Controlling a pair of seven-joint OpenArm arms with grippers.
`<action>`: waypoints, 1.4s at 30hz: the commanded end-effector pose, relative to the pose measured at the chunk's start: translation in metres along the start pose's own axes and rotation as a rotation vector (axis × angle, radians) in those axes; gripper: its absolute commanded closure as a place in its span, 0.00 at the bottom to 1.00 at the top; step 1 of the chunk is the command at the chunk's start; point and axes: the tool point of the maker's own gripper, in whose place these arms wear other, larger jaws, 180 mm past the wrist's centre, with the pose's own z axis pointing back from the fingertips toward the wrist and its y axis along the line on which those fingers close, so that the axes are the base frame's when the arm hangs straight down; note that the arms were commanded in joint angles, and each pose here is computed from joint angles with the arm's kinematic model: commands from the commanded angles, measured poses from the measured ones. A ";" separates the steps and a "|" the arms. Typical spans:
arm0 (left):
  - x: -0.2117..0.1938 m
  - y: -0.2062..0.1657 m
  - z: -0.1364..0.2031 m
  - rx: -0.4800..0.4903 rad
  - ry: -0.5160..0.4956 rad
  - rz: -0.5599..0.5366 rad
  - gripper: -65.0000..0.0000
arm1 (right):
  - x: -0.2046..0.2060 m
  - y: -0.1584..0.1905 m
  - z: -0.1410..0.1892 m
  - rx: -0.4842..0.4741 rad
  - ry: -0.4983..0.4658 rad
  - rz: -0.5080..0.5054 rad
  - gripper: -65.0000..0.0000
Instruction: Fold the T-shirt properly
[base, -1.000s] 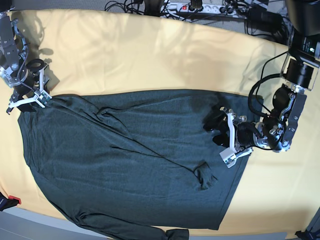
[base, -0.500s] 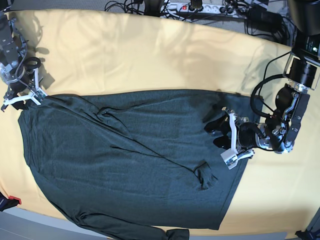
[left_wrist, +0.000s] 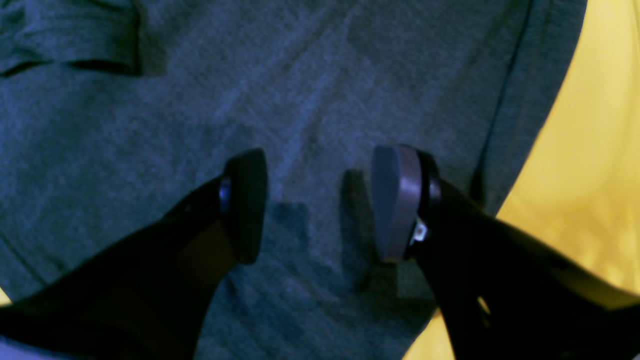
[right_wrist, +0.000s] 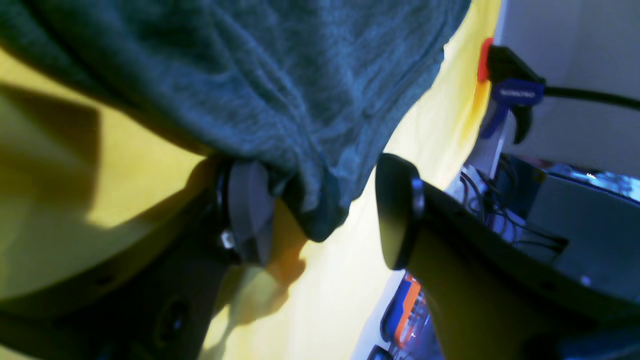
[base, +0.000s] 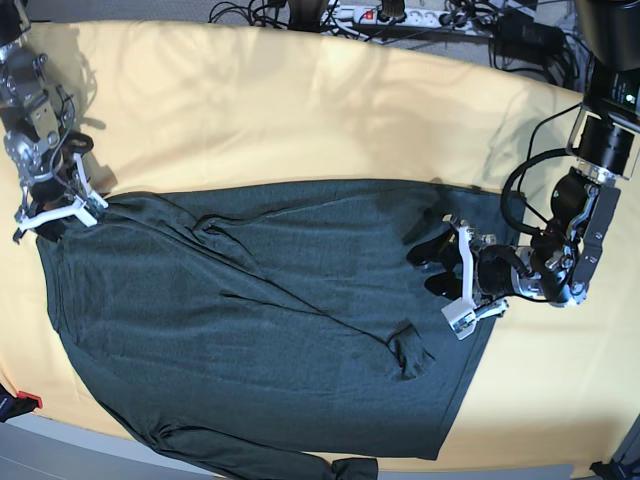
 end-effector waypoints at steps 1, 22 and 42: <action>0.020 0.007 0.012 0.018 -0.052 -0.024 0.48 | 0.001 -0.008 0.001 0.016 -0.014 -0.009 0.47; 0.011 -0.009 0.017 -0.036 -0.031 -0.009 0.97 | 0.003 0.002 0.002 0.072 -0.022 -0.102 1.00; -0.078 -0.049 0.096 -0.037 0.529 -0.351 0.84 | -0.001 0.003 0.002 0.074 0.004 -0.101 1.00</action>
